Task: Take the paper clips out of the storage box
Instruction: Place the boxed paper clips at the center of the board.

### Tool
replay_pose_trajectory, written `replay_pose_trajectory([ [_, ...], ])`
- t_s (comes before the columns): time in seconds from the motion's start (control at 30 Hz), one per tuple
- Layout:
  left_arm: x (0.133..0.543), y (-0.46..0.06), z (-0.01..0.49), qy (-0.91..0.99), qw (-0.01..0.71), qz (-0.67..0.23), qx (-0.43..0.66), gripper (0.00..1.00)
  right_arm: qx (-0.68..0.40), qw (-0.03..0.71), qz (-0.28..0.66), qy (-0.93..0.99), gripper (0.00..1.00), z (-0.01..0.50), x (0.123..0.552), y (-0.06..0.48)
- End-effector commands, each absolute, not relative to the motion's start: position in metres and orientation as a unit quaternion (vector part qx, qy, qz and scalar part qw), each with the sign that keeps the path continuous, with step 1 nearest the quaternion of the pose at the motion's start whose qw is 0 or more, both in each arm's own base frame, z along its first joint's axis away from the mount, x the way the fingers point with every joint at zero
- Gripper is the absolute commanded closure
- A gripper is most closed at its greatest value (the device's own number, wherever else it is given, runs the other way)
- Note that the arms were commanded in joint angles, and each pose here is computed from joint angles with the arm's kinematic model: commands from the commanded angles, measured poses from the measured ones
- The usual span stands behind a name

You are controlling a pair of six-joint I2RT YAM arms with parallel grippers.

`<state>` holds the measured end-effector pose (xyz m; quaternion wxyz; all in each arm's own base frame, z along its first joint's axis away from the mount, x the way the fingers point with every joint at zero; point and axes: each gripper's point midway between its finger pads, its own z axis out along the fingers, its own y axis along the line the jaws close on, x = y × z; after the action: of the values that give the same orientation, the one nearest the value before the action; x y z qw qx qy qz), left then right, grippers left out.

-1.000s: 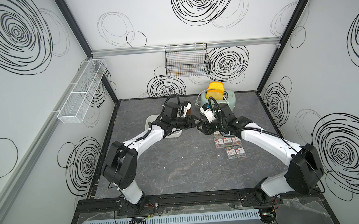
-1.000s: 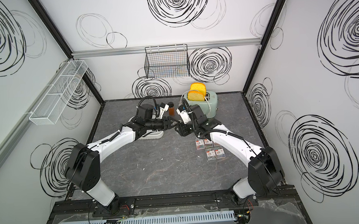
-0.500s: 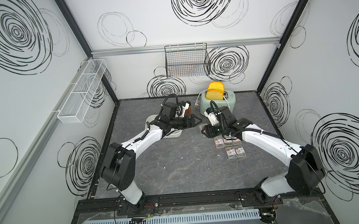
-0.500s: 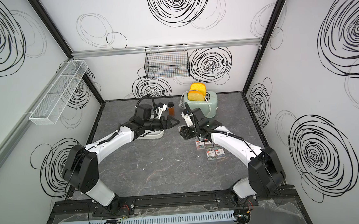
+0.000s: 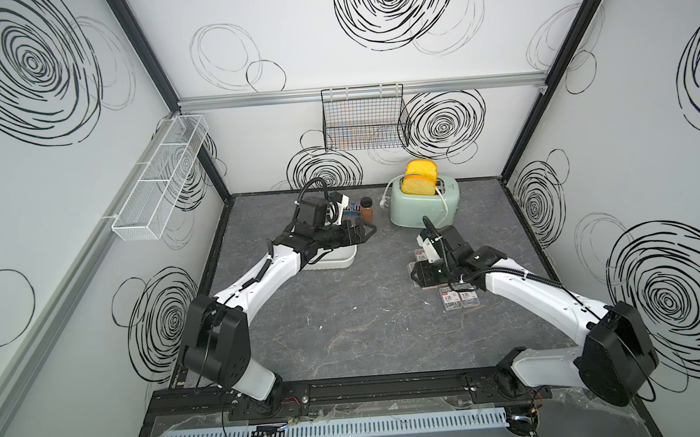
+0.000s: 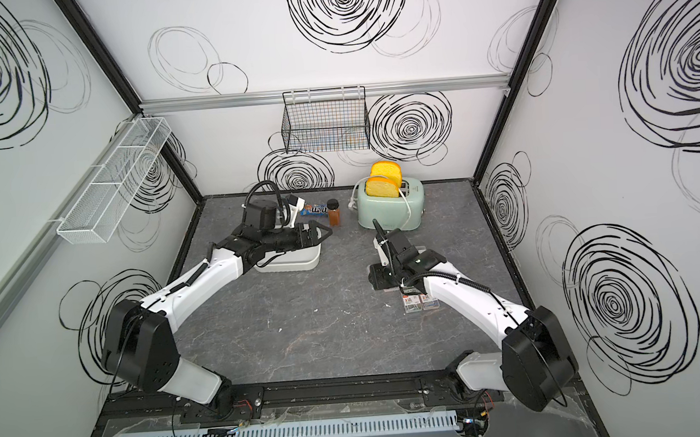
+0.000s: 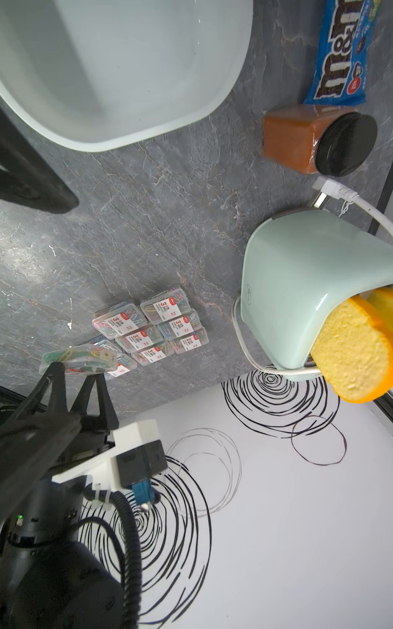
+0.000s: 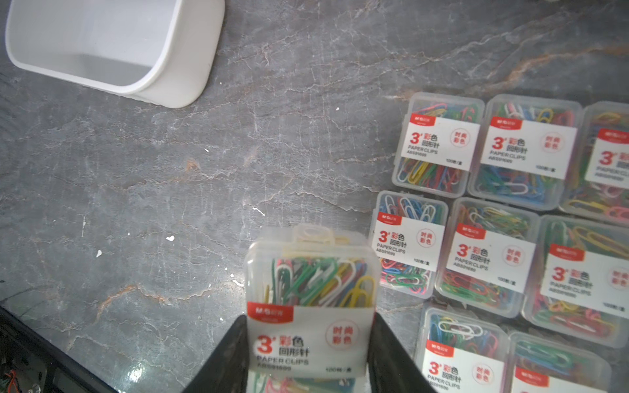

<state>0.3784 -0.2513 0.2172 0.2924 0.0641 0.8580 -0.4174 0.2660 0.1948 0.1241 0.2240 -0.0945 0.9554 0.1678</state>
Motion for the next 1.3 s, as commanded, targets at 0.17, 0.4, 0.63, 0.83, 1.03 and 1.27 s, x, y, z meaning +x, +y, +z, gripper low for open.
replay_pose_trajectory([
  [0.17,0.376,-0.24,0.219,0.86,0.306,-0.402,0.069,0.03,-0.06,0.215,0.145,0.964,0.67,0.116,0.258,0.179],
  [0.4,0.372,-0.242,0.216,0.859,0.298,-0.409,0.073,0.03,-0.054,0.198,0.135,0.969,0.67,0.103,0.248,0.178],
  [0.63,0.37,-0.245,0.214,0.859,0.292,-0.414,0.077,0.03,-0.049,0.175,0.116,0.977,0.67,0.085,0.229,0.176],
  [0.83,0.37,-0.247,0.212,0.859,0.289,-0.415,0.078,0.02,-0.037,0.165,0.079,0.982,0.67,0.067,0.224,0.163],
  [1.03,0.369,-0.247,0.21,0.86,0.287,-0.416,0.078,0.02,-0.032,0.163,0.057,0.984,0.66,0.056,0.225,0.157],
  [1.27,0.367,-0.247,0.209,0.859,0.286,-0.417,0.078,0.0,-0.031,0.161,0.037,0.986,0.65,0.05,0.224,0.15],
])
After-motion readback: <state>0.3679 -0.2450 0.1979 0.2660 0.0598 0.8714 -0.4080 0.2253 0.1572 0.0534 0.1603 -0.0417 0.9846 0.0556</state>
